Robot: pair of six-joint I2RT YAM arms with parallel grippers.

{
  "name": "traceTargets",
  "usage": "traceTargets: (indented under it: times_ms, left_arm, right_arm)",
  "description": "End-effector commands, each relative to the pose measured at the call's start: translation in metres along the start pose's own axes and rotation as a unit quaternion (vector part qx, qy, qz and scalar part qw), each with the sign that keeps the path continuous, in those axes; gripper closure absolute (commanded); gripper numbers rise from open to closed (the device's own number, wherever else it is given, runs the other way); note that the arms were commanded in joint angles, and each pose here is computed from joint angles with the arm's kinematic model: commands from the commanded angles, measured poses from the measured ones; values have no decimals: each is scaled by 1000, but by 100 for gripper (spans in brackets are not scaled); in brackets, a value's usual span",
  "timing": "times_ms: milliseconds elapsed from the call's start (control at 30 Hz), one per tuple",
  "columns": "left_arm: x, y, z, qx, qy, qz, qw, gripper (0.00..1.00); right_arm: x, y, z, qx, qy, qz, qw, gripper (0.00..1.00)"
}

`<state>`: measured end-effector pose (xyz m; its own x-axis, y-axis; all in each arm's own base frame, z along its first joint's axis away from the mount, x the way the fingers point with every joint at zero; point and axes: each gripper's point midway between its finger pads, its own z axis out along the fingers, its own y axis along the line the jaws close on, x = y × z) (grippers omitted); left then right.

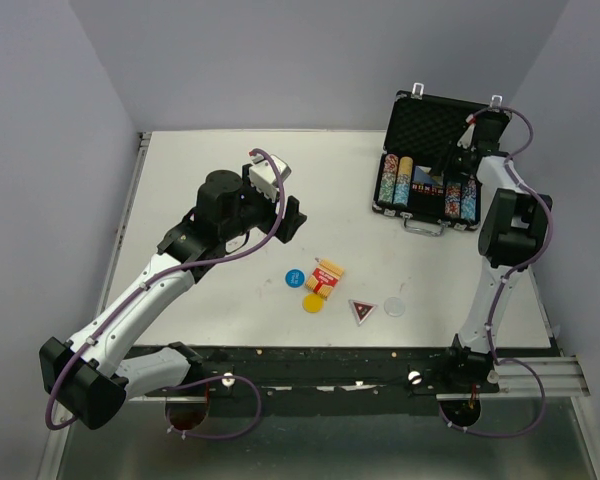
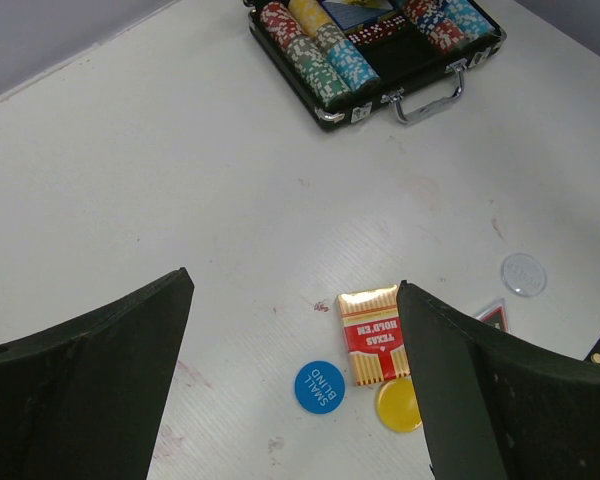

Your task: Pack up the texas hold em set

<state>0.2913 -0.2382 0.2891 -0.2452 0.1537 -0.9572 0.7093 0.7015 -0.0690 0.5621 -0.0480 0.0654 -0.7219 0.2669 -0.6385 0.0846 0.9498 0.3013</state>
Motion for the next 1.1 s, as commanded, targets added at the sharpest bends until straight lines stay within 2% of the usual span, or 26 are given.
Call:
traceTargets:
  times_ms: [0,233,500,767,1067]
  left_arm:
    - [-4,-3,1,9,-11,-1,1000,1]
    - [-5,-3,0,9,-11,-3,1000,1]
    - [-6,-4,0,11,-13,-2,1000,1]
    - [-5,-4,0,12,-12,-3,1000,1]
    - [-5,-3,0,11,-12,-3,1000,1]
  right_arm:
    - [-32,22,-24,6,-59,-44,997,38]
    - [-23,26,-9,-1,-44,-42,998,43]
    - [-12,21,1,31,-32,-57,997,38]
    - [-26,17,-12,91,-59,-70,992,37]
    - [-42,33,-28,68,-85,-67,992,36]
